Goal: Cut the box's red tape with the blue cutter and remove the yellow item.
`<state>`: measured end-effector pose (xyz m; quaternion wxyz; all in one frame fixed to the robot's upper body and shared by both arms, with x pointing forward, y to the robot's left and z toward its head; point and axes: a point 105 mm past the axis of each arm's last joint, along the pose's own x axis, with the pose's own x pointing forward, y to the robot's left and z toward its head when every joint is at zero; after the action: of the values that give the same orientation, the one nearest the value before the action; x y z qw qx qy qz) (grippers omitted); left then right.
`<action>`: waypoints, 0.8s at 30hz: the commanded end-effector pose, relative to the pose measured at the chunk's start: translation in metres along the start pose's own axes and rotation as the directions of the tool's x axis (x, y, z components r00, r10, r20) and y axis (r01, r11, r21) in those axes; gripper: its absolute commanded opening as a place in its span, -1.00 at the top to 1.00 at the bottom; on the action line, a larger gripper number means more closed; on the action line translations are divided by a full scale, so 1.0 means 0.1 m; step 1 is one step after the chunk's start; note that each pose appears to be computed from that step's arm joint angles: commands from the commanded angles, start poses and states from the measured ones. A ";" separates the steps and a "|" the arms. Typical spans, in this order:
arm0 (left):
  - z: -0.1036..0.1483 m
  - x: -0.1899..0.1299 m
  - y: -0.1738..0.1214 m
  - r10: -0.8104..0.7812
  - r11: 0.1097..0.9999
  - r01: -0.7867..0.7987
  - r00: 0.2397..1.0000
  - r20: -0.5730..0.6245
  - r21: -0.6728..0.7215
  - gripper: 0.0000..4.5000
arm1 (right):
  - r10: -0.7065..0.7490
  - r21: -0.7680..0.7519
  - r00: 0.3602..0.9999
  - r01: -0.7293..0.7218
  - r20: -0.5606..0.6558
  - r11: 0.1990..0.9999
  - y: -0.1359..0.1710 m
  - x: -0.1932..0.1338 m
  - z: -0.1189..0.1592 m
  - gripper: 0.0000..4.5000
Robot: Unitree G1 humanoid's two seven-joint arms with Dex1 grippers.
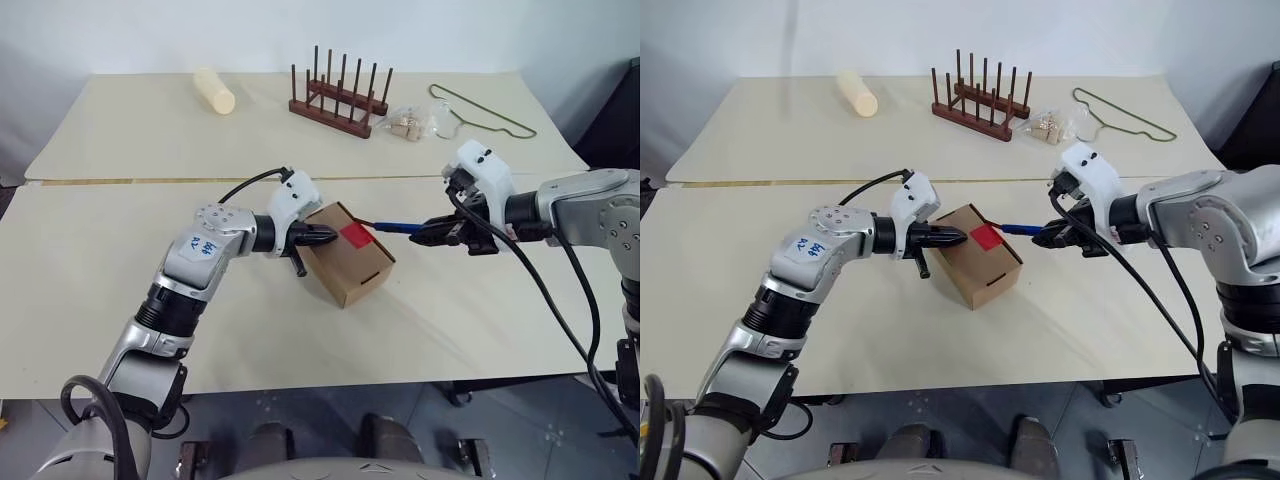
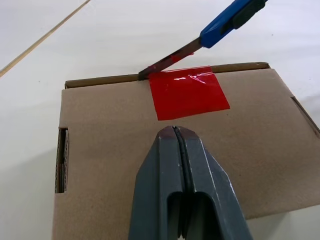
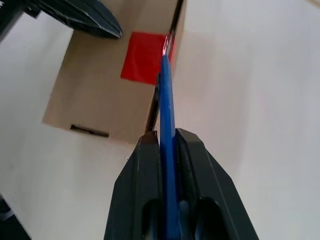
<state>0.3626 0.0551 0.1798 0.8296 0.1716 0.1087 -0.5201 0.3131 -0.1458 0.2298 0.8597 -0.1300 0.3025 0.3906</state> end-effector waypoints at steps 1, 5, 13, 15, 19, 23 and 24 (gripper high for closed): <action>-0.13 0.06 -0.07 -0.001 1.000 0.001 0.998 -0.056 -0.014 1.00 | 0.062 0.044 0.998 -0.061 -0.030 0.997 0.08 0.01 0.00 0.95; -0.16 0.05 -0.09 -0.001 1.000 0.000 0.998 -0.059 -0.023 1.00 | 0.093 0.072 0.994 -0.090 -0.048 0.993 0.09 0.01 -0.02 0.95; -0.16 0.05 -0.09 0.006 1.000 -0.007 0.998 -0.056 -0.029 1.00 | 0.106 0.094 0.993 -0.102 -0.046 0.990 0.09 0.03 0.00 0.95; -0.16 0.06 -0.09 0.006 1.000 -0.007 0.999 -0.054 -0.029 1.00 | 0.091 0.104 0.995 -0.087 -0.035 0.991 0.06 0.06 0.04 0.95; -0.16 0.07 -0.10 0.004 1.000 -0.006 0.999 -0.052 -0.029 1.00 | 0.091 0.105 0.995 -0.087 -0.033 0.991 0.07 0.11 0.07 0.95; -0.17 0.07 -0.10 0.005 1.000 -0.007 0.999 -0.053 -0.029 1.00 | 0.074 0.099 0.996 -0.070 -0.045 0.993 0.08 0.20 0.10 0.95; -0.17 0.07 -0.10 0.006 1.000 -0.007 0.999 -0.053 -0.029 1.00 | 0.071 0.097 0.996 -0.066 -0.049 0.993 0.08 0.21 0.10 0.95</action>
<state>0.3598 0.0531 0.1781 0.8359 0.1729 0.1093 -0.5094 0.3244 -0.1297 0.2206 0.8468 -0.0814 0.3519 0.3905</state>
